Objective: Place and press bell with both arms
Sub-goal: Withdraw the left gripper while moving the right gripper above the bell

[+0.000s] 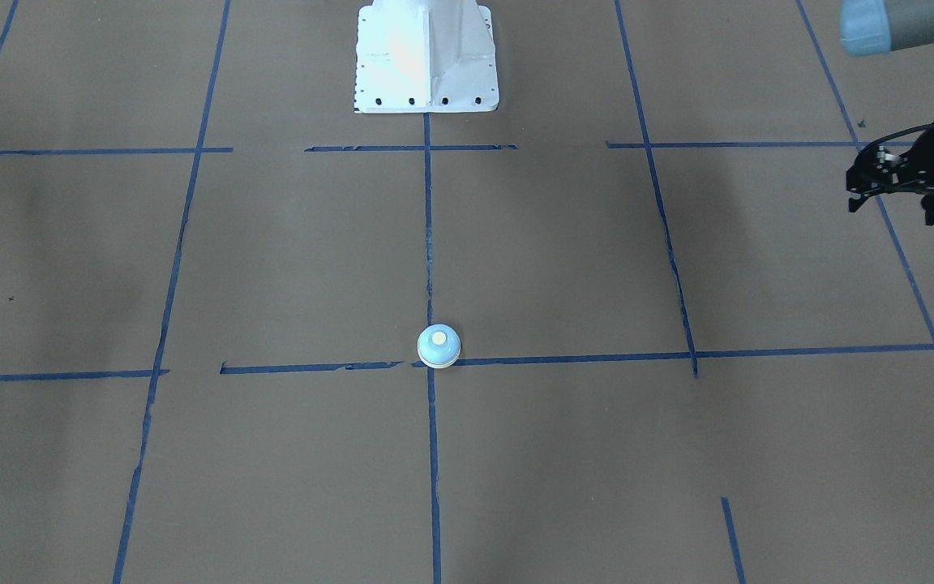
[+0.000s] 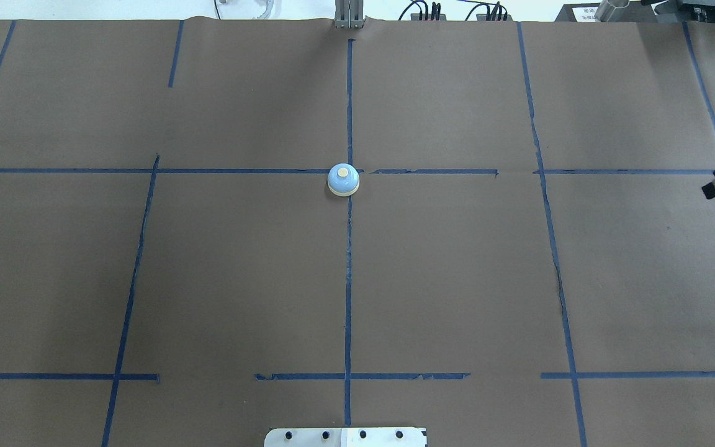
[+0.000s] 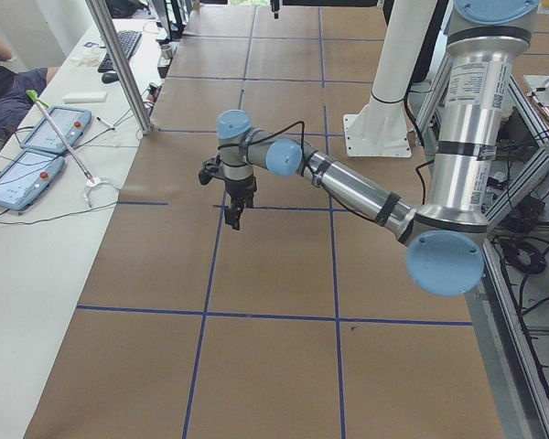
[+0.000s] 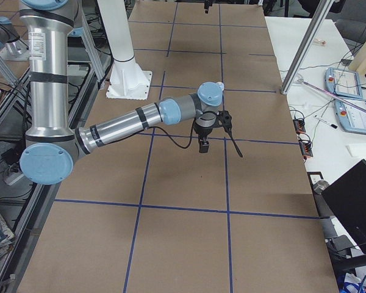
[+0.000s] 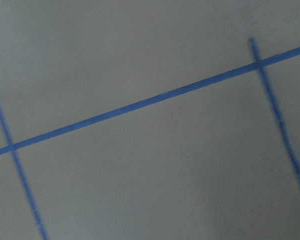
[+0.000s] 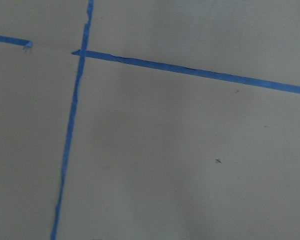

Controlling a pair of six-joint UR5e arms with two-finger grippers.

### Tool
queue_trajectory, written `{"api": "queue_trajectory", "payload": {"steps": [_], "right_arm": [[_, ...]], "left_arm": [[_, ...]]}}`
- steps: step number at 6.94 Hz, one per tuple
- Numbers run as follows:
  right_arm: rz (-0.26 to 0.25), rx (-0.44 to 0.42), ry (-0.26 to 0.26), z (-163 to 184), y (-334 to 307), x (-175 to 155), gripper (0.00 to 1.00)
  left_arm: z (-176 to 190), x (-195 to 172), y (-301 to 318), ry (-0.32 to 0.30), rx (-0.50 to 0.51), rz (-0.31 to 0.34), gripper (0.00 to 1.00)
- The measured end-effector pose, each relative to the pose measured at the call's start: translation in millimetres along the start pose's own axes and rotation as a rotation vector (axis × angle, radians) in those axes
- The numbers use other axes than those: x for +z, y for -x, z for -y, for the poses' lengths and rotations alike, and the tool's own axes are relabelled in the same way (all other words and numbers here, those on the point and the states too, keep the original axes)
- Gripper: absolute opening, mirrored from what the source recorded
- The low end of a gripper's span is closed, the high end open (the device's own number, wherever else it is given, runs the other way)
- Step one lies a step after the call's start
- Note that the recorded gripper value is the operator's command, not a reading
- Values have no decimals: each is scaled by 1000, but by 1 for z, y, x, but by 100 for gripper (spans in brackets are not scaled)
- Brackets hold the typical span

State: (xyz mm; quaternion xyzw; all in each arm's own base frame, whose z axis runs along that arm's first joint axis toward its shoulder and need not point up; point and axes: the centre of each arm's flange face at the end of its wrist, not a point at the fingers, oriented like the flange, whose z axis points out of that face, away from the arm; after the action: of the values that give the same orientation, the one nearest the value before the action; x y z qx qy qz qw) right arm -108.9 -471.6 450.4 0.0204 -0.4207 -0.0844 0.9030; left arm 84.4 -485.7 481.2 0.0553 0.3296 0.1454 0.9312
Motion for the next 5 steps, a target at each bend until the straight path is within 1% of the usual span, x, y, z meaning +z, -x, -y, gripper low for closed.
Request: {"api": "queue_trajectory", "payload": {"steps": [1, 2, 3, 4, 5], "right_arm": [[3, 9, -11, 26, 63, 7, 100], [-3, 8, -24, 42, 128, 18, 100], [-18, 28, -43, 50, 199, 35, 100], [-27, 66, -67, 52, 266, 55, 100], [-30, 113, -87, 66, 332, 74, 100]], "left_arm": [[-32, -4, 50, 5, -9, -1, 100], [-63, -7, 93, 5, -47, 2, 100], [-91, -5, 123, 12, -98, 1, 100], [-105, -3, 137, 17, -128, 0, 100], [-111, 1, 144, 26, -146, -2, 100]]}}
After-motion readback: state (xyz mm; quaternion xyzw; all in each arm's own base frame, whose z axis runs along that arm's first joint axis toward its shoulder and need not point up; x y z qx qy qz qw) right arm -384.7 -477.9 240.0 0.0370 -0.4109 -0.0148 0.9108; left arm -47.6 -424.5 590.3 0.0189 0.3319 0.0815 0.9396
